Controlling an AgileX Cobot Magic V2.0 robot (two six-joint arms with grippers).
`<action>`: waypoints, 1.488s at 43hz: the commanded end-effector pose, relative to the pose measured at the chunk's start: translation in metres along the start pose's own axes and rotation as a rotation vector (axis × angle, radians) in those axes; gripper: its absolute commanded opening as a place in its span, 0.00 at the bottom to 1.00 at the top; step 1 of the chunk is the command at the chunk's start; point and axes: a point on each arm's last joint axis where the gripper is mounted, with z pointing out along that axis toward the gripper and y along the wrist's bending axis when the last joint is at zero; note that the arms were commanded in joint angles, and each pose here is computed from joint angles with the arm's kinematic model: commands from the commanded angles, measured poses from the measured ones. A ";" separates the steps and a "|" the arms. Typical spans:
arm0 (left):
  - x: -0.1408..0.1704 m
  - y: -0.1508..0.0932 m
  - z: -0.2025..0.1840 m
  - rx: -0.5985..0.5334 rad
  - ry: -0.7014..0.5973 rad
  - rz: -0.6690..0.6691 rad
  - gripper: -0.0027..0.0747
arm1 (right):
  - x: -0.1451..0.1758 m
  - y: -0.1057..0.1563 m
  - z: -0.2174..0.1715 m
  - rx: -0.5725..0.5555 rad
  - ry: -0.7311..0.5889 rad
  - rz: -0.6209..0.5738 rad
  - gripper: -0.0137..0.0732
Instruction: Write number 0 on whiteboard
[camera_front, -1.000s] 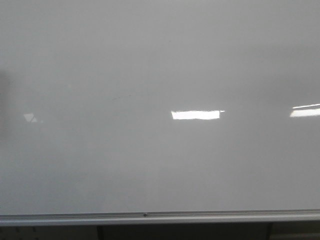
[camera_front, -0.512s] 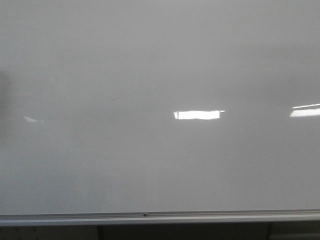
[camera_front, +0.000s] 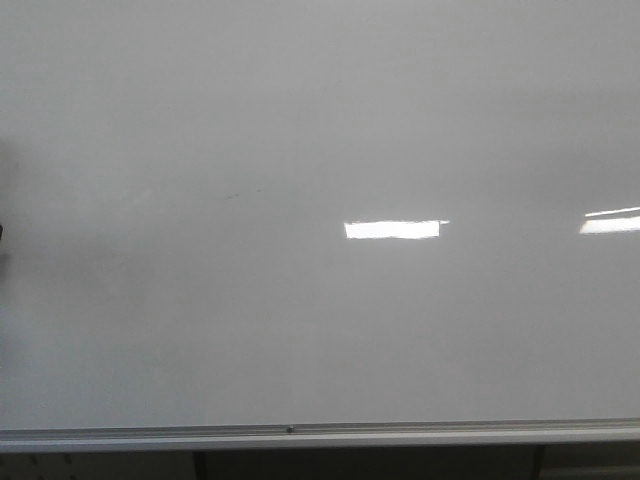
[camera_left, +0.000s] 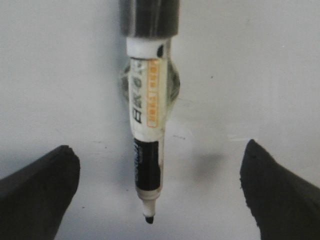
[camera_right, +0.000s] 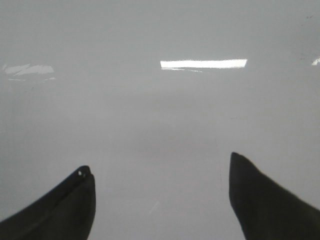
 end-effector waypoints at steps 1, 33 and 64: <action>-0.019 -0.003 0.003 0.016 -0.145 -0.014 0.83 | -0.018 0.001 -0.002 -0.002 -0.103 -0.012 0.82; -0.014 -0.003 0.016 0.028 -0.201 -0.007 0.21 | -0.017 0.001 -0.002 -0.002 -0.098 -0.012 0.82; -0.020 -0.086 -0.028 0.189 0.354 0.254 0.01 | -0.025 0.004 0.029 -0.008 0.108 -0.002 0.82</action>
